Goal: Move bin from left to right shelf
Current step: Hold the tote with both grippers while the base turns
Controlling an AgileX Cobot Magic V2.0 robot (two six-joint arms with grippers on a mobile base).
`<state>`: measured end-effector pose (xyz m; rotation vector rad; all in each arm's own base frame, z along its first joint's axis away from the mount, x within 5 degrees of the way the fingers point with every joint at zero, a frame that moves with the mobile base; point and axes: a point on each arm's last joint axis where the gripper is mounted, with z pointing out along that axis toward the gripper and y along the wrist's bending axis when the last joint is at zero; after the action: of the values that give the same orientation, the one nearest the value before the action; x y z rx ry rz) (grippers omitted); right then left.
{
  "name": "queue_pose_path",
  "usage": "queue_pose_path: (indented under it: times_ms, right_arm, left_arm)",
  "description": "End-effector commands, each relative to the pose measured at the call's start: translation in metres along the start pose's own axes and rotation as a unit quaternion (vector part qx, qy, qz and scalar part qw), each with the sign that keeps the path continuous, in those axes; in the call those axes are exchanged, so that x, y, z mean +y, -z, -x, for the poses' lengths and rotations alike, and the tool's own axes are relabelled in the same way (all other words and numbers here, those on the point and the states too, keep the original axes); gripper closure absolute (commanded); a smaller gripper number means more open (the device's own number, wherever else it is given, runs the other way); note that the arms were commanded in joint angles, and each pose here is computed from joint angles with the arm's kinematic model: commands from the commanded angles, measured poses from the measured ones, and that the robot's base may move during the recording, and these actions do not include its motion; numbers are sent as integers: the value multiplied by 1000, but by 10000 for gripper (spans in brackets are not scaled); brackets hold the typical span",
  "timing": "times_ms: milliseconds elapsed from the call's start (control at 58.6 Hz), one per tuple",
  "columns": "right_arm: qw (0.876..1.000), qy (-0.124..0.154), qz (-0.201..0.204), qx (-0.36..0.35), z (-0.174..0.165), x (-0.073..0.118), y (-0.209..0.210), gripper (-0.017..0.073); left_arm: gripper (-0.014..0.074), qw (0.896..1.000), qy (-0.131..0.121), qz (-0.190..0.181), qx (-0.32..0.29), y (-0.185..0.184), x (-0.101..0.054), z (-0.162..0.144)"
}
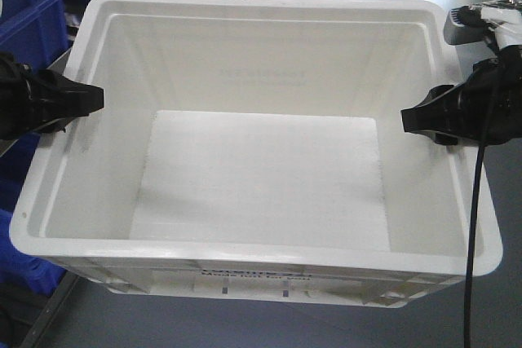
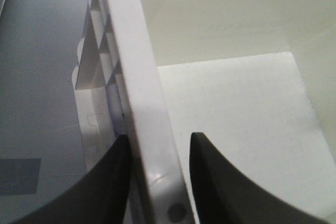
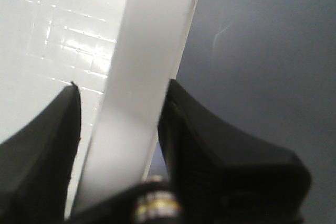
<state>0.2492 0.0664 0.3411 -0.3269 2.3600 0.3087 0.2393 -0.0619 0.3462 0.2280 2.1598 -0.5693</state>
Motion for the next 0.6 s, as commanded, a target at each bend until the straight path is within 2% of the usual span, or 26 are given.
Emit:
queue_pose_path:
  times_ms: [0,580]
  right_arm:
    - [994,-28,42,-98,24,15,21,564]
    - [994,-28,42,-98,24,15,21,564]
  left_arm:
    - [600,997,28,-67,-39,13,-24,15]
    - [600,997,28,-67,-39,13,-24,15]
